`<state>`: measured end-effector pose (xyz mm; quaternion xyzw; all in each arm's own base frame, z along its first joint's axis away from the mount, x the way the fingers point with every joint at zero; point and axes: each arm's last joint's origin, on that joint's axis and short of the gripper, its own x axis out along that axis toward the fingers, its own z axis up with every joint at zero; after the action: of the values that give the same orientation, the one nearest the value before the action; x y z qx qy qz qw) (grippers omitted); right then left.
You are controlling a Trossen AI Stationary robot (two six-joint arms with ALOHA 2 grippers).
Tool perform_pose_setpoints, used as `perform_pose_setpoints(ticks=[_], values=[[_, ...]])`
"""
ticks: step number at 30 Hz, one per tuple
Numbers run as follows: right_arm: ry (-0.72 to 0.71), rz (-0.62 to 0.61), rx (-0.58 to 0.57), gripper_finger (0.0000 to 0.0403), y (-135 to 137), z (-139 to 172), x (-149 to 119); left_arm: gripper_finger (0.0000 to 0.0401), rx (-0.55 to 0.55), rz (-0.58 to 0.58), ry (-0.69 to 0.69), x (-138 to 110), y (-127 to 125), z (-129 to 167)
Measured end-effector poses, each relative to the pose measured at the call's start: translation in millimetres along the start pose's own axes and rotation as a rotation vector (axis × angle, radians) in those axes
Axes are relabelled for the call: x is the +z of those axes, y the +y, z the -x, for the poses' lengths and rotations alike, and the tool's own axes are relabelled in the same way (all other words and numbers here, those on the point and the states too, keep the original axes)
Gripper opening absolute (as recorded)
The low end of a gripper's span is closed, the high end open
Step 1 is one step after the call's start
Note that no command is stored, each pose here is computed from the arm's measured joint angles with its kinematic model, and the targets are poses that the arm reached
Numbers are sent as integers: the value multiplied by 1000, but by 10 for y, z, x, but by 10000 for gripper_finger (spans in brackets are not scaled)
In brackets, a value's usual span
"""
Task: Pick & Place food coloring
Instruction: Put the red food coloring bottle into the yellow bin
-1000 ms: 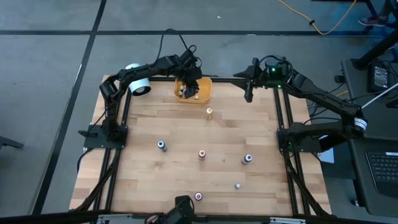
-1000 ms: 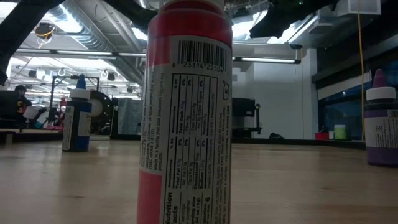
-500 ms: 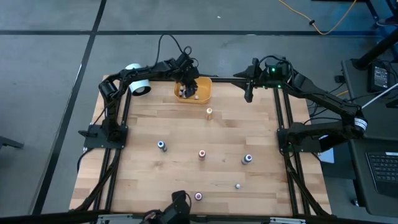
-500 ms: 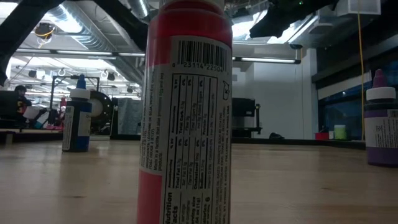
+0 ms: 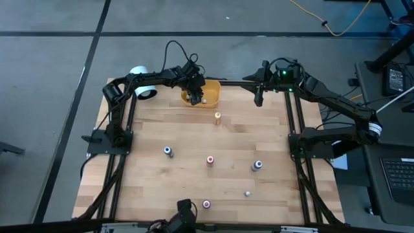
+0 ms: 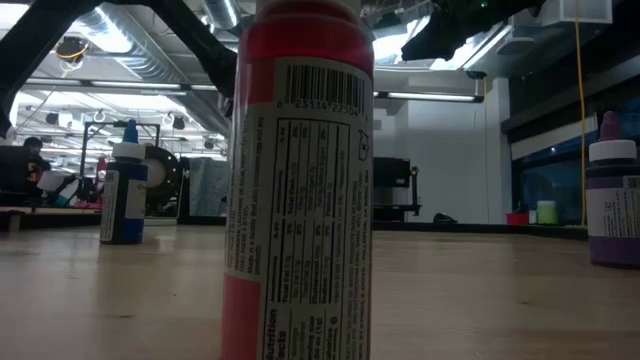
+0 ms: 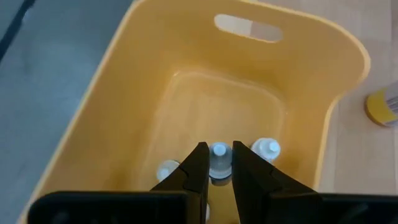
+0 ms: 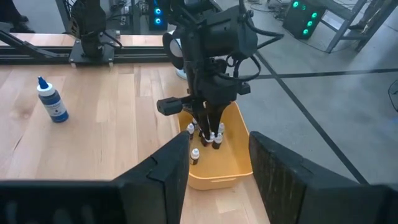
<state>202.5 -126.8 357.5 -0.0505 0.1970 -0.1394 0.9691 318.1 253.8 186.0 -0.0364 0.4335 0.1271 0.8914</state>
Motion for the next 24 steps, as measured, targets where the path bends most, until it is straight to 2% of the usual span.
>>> perform_pose_setpoints(ticks=[16,24], values=[[0,1,0,167,0,-1,0,45,25,-38,-24,33,10,1],[0,1,0,167,0,-1,0,44,-2,-36,27,-156,-96,-104]])
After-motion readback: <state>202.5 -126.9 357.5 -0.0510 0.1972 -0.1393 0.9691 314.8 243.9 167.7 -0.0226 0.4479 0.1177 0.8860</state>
